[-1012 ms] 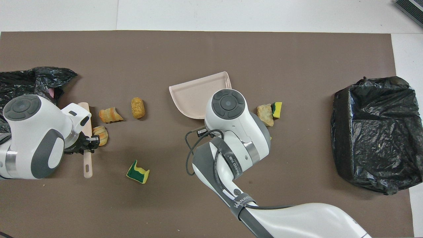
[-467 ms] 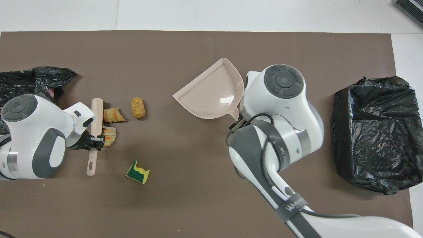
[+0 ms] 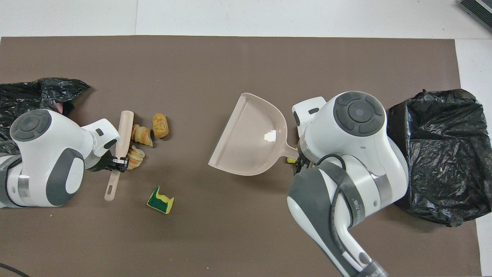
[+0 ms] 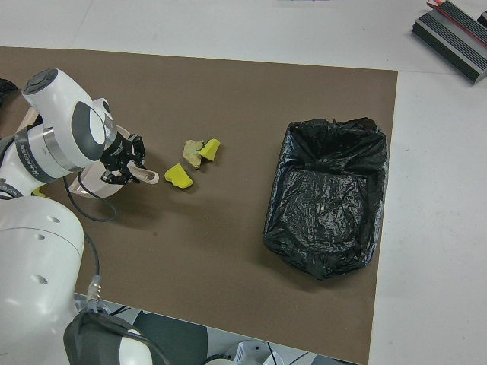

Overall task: Sweep and dump trash in bin
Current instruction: 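Move the dustpan with the right gripper while the left gripper lowers the brush, then sweep the bread pieces into the dustpan with the left gripper's brush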

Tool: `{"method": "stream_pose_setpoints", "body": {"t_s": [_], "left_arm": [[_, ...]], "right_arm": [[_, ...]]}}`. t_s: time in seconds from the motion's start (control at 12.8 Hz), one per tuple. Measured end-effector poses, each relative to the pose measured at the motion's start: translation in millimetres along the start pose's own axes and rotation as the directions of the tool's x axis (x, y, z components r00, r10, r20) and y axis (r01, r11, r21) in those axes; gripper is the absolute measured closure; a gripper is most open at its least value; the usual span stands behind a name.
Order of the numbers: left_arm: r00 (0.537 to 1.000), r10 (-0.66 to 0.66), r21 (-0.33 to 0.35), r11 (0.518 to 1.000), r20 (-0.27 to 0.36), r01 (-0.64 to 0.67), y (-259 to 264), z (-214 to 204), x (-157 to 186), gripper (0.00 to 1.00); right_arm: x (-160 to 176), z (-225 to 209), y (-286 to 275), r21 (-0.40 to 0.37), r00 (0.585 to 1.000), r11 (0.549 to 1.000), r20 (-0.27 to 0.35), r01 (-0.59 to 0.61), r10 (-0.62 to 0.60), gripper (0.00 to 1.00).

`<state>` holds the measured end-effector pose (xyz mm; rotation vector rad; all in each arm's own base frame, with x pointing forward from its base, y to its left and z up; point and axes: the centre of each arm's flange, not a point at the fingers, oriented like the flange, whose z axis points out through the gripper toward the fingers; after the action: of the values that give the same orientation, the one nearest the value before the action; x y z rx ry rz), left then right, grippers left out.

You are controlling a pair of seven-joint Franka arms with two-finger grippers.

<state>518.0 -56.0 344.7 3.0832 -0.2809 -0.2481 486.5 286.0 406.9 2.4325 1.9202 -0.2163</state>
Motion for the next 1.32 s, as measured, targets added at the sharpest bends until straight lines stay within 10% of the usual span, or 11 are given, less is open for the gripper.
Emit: {"method": "stream_pose_setpoints", "body": {"t_s": [1.32], "left_arm": [[0.945,0.317,-0.145,0.941,0.074,-0.305,216,18,-28,0.74]], "right_arm": [[57,59,-27,-0.046,0.996,0.995,-0.028,-0.089,0.088,0.68]]}}
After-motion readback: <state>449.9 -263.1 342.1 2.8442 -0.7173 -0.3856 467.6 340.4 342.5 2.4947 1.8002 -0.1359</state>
